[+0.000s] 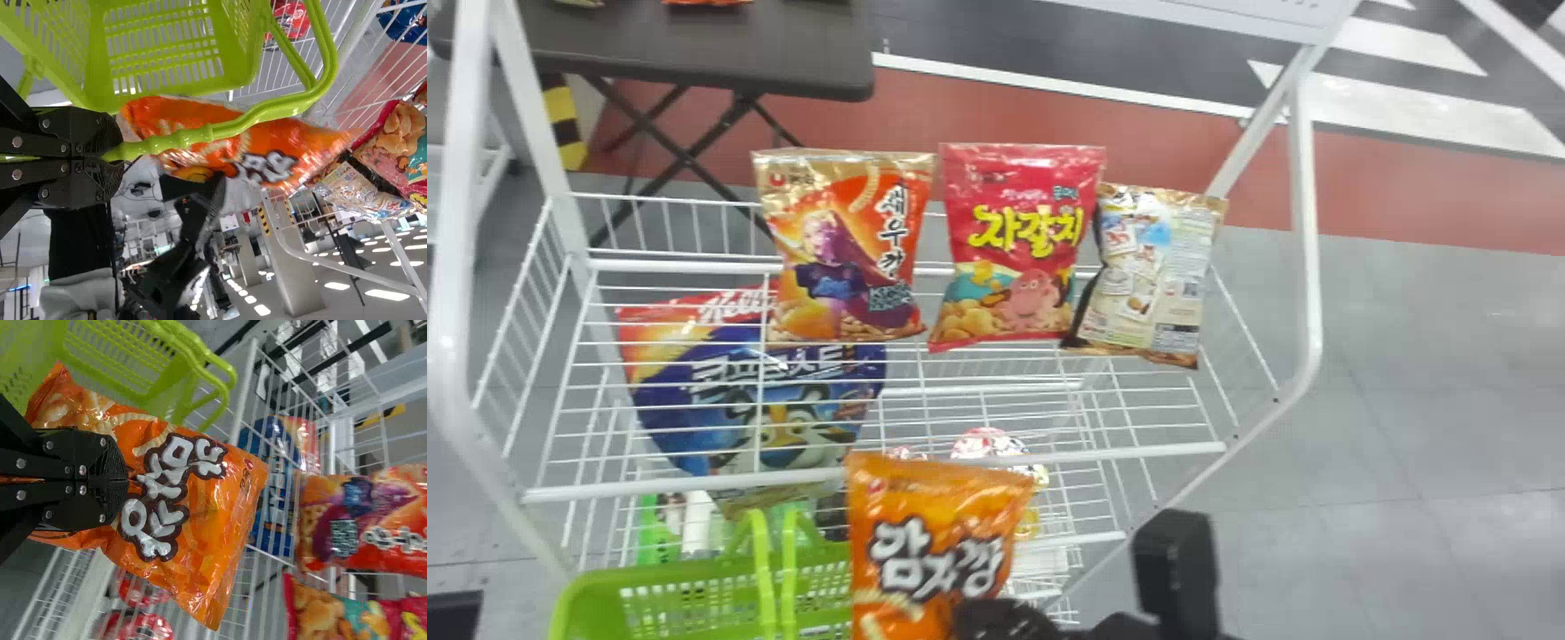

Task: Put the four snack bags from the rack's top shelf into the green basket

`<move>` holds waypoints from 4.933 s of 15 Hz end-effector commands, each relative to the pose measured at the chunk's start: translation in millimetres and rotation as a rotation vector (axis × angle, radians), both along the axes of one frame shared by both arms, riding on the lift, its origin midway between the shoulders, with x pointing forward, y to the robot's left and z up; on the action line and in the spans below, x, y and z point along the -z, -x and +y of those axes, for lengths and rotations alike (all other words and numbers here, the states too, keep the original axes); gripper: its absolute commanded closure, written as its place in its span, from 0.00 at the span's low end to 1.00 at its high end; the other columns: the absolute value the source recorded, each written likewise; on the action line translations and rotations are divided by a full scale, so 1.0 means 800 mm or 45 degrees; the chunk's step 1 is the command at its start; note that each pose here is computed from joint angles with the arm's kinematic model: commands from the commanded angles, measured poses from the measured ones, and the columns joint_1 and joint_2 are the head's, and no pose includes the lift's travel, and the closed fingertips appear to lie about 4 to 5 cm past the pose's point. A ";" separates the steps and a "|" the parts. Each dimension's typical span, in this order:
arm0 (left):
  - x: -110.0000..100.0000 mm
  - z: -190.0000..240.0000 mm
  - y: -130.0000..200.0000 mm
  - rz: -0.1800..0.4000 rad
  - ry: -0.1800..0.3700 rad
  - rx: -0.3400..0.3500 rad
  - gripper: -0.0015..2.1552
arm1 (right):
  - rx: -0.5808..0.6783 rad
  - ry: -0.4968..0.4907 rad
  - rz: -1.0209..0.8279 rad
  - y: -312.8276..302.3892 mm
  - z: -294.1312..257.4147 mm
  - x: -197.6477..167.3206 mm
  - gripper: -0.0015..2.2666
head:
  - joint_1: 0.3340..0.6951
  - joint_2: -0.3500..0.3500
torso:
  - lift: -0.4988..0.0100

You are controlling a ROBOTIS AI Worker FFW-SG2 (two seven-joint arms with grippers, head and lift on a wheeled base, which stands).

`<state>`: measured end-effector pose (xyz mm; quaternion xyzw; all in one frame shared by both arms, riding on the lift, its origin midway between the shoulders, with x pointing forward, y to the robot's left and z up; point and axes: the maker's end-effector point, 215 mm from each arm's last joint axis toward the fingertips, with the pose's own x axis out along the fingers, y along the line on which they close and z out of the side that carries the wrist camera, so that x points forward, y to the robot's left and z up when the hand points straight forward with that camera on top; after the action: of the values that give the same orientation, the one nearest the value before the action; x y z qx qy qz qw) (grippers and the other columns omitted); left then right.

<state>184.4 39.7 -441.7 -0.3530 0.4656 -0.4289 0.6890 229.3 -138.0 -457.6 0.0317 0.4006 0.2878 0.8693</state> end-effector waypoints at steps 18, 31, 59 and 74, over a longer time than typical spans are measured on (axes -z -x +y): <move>-0.015 -0.007 0.011 -0.017 0.027 0.018 0.99 | -0.095 0.068 0.141 0.033 0.043 0.059 0.02 | 1.00 0.19 | 0.98; -0.014 -0.028 0.020 -0.029 -0.013 0.066 0.99 | -0.181 -0.056 0.186 0.026 0.121 0.097 0.03 | 1.00 0.36 | 0.98; -0.005 -0.021 0.007 -0.019 -0.011 0.100 0.99 | 0.329 -0.022 -0.918 -0.409 0.099 -0.108 0.07 | 1.00 0.37 | 0.98; -0.002 -0.015 -0.009 -0.026 -0.010 0.081 0.99 | 0.224 -0.096 -0.927 -0.332 0.103 -0.150 0.94 | 1.00 0.46 | 0.98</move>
<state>190.3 26.0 -439.3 -0.3317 0.4711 -0.4546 0.6792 511.9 -49.4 -358.3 -0.0087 0.0677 0.2182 0.9735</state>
